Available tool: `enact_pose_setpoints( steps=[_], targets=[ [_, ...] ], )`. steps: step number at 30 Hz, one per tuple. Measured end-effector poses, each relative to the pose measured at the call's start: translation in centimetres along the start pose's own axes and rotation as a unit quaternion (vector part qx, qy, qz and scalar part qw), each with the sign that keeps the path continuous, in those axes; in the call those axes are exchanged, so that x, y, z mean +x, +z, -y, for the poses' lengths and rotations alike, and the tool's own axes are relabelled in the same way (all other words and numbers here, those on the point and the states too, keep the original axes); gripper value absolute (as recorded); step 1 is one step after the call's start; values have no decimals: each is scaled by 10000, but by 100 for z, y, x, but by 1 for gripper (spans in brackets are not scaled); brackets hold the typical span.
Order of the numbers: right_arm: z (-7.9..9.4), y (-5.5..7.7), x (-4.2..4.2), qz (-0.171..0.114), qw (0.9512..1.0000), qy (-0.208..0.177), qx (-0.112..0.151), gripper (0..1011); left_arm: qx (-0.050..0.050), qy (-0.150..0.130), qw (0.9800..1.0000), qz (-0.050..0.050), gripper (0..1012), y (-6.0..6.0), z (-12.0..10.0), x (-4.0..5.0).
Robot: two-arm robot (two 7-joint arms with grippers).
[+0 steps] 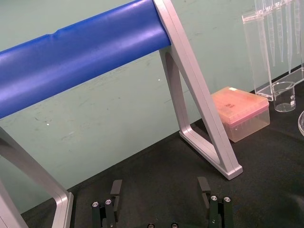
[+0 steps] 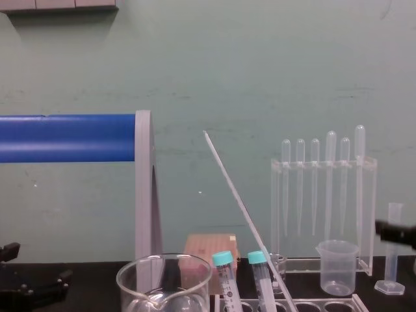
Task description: Hold the thermometer with one hand and immerse one end into the beaker, then reinsert it into the test tube rack.
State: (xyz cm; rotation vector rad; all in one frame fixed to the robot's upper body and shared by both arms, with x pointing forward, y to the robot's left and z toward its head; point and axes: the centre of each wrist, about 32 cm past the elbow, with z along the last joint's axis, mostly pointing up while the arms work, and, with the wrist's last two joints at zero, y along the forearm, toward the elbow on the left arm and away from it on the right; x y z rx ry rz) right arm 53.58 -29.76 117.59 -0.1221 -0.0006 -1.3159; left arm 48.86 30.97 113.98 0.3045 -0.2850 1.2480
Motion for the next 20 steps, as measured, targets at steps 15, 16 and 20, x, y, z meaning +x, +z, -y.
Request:
enact_pose_setpoints(
  steps=[15, 16, 20],
  targets=[
    [-5, -30, -13, -3, 10000, 63, -75, 1003, 0, 0, 10000, 0, 1008, 0, 0, 0],
    [-5, -28, -13, -4, 10000, 65, -70, 1003, 0, 0, 10000, 0, 1008, 0, 0, 0],
    [-5, -22, -13, -6, 10000, 69, -58, 1003, 0, 0, 10000, 0, 1008, 0, 0, 0]
  ],
)
